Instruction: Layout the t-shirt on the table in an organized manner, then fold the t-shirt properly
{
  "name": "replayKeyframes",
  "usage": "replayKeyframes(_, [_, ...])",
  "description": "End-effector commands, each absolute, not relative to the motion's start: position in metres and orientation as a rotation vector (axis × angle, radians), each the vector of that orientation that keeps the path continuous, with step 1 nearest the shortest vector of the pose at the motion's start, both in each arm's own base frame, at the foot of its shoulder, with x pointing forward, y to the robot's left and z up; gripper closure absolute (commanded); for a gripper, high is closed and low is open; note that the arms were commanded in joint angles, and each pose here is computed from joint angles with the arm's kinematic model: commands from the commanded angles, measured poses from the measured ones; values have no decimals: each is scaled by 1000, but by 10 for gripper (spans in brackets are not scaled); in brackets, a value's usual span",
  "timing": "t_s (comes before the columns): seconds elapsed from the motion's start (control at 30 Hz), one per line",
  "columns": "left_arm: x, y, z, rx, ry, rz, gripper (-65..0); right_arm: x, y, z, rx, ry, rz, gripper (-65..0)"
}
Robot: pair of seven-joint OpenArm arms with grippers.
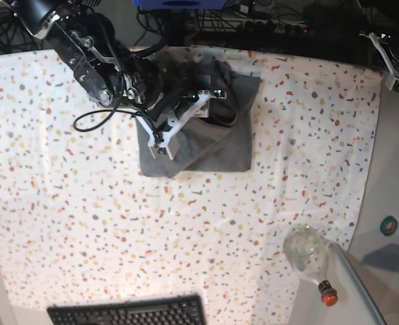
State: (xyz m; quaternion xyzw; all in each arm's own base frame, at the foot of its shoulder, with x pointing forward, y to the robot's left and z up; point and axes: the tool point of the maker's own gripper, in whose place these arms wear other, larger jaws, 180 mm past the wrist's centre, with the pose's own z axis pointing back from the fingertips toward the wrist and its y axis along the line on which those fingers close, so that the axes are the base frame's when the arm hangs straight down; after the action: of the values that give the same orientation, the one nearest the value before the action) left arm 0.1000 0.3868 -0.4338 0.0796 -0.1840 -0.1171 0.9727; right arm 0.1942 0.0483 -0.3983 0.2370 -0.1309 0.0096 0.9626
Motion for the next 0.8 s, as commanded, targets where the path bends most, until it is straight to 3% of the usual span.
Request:
replayKeyframes(0.0, [104, 394, -425, 180, -386, -250, 0, 206, 47, -393, 478, -299, 19, -341])
replayKeyframes(0.53, [105, 392, -427, 174, -384, -256, 0, 222, 40, -409, 428, -308, 6, -323])
replayKeyframes(0.77, [105, 392, -427, 174, -384, -256, 0, 221, 49, -415, 460, -302, 94, -36])
